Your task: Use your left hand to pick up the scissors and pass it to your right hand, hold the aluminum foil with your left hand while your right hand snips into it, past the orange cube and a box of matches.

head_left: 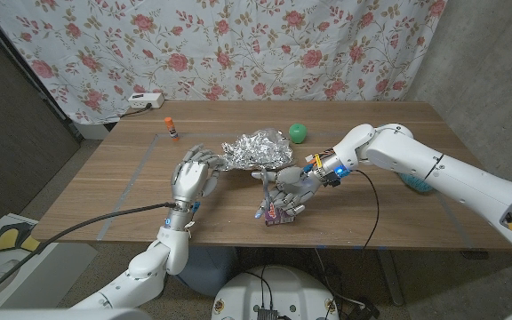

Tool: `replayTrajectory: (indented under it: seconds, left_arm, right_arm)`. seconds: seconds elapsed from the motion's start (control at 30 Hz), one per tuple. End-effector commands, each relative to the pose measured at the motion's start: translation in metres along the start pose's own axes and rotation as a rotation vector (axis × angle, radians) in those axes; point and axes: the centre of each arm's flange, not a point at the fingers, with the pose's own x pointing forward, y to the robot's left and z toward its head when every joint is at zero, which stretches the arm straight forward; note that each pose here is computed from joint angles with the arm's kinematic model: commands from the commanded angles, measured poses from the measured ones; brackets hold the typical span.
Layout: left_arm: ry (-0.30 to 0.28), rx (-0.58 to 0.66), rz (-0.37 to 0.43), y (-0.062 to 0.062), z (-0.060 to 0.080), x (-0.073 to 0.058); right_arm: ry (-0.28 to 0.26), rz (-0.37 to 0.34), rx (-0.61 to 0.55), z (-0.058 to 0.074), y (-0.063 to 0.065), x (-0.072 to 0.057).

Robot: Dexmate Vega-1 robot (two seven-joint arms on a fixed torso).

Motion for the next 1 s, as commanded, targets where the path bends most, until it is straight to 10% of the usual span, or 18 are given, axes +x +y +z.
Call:
replayTrajectory:
  seconds: [0.03,1.0]
  left_arm:
    - [-0.002,-0.005,0.005,0.0020,0.0012,-0.0019]
    - [0.002,-0.011,0.008,0.0035,0.0044,-0.0062]
  right_arm:
    - [-0.005,-0.010,-0.009,0.0035,0.0032,0.0002]
    - [-0.051,-0.040,-0.010,0.0049,0.0121,0.0005]
